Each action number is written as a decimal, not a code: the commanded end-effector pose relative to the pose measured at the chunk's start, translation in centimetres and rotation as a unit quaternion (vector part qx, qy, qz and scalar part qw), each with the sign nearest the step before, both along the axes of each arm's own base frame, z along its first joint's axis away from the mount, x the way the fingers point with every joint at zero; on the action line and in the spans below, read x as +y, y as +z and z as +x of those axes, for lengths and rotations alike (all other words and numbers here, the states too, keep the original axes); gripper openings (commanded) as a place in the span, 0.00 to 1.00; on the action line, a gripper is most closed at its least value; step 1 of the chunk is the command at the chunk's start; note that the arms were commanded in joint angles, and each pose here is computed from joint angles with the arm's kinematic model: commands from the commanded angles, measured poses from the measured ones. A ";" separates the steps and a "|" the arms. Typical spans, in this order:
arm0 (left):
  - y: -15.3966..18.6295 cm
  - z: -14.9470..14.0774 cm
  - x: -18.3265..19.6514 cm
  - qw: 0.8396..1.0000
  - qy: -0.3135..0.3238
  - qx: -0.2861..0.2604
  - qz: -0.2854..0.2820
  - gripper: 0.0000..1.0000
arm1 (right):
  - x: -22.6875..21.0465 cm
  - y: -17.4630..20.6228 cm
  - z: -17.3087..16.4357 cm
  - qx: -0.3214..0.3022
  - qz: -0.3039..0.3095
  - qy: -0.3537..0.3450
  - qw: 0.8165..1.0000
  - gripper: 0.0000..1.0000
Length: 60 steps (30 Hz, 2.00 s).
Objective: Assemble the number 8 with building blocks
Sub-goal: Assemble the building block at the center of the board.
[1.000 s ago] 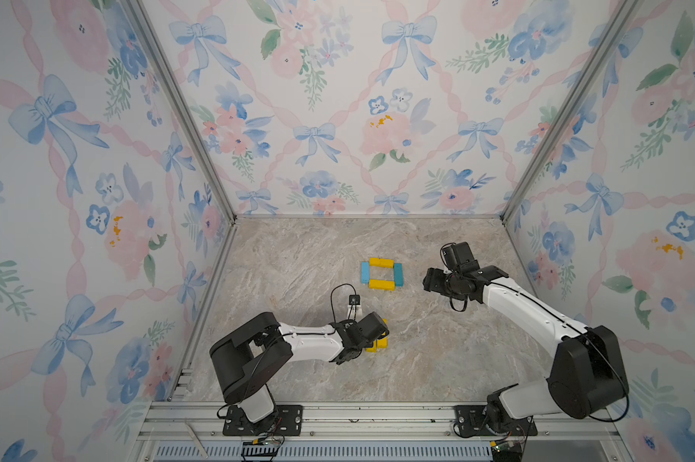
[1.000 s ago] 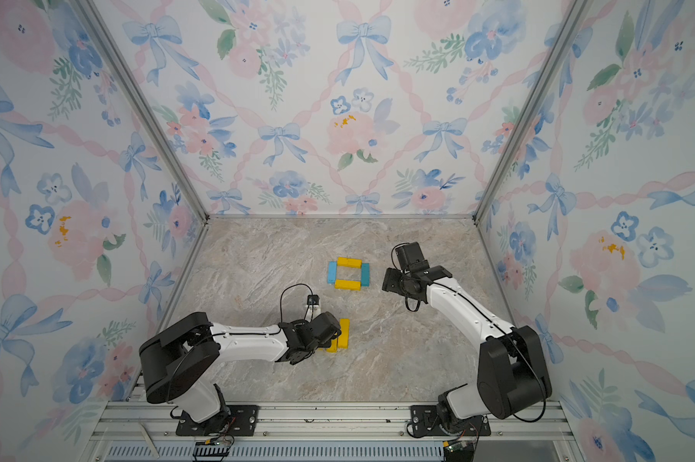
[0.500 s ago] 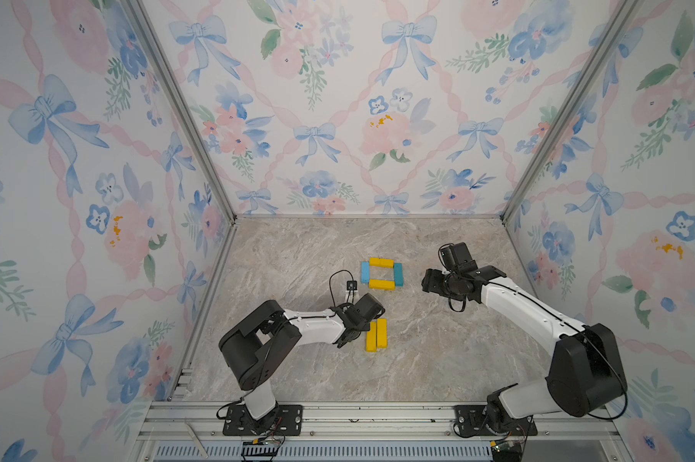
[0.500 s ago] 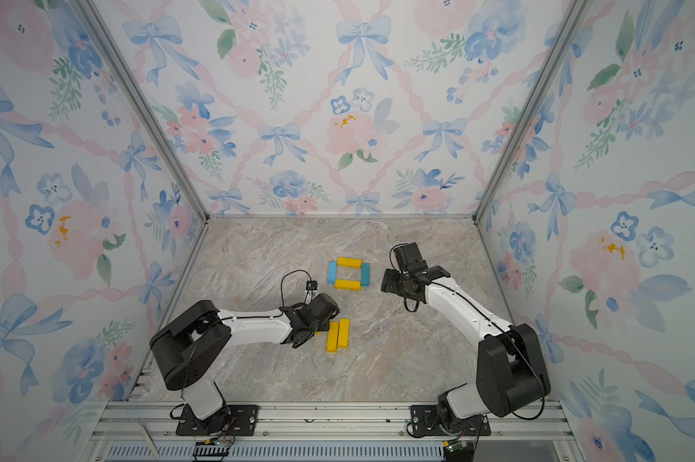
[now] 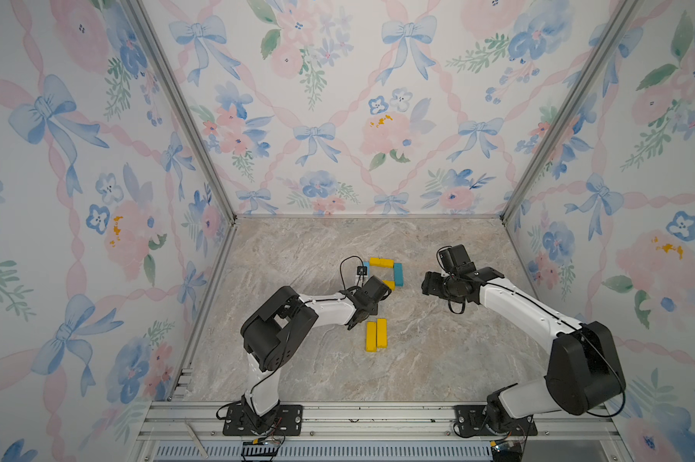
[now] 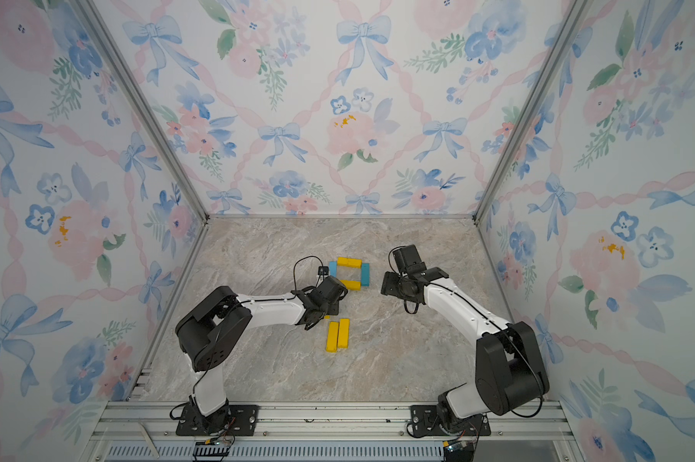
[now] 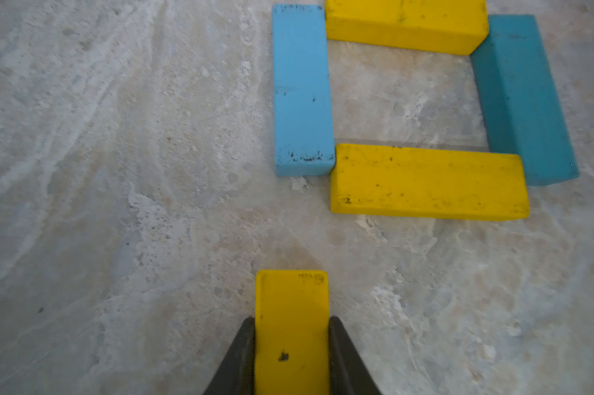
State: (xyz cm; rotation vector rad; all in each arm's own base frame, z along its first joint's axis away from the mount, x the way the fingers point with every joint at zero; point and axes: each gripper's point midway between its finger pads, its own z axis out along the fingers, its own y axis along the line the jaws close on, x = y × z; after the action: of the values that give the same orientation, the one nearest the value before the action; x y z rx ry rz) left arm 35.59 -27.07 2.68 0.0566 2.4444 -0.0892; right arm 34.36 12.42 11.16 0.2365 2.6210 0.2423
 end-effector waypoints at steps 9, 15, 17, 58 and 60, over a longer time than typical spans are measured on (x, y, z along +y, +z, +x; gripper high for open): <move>-1.7 0.4 1.0 0.999 -0.012 0.030 0.034 0.32 | 0.3 -1.0 0.2 0.009 -0.010 0.010 1.000 0.78; -1.6 1.0 1.1 0.999 -0.010 0.028 0.034 0.32 | 0.4 -1.0 0.3 0.009 -0.011 0.011 1.000 0.78; -1.4 1.3 1.1 0.999 -0.009 0.026 0.033 0.32 | 0.4 -1.0 0.3 0.008 -0.010 0.012 1.000 0.78; 3.9 2.7 0.0 0.999 -0.030 -0.011 -0.002 0.58 | 1.4 -2.5 0.1 0.021 -0.019 0.037 0.999 0.77; 3.7 2.2 0.6 1.000 -0.028 -0.005 -0.001 0.57 | 1.5 -2.5 0.3 0.021 -0.018 0.037 0.999 0.77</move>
State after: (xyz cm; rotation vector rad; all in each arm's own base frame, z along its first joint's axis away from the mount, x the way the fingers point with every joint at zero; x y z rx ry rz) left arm 38.41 -27.72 5.72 0.1157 2.4221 -0.1306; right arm 34.64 13.41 9.05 0.1676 2.6637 0.2212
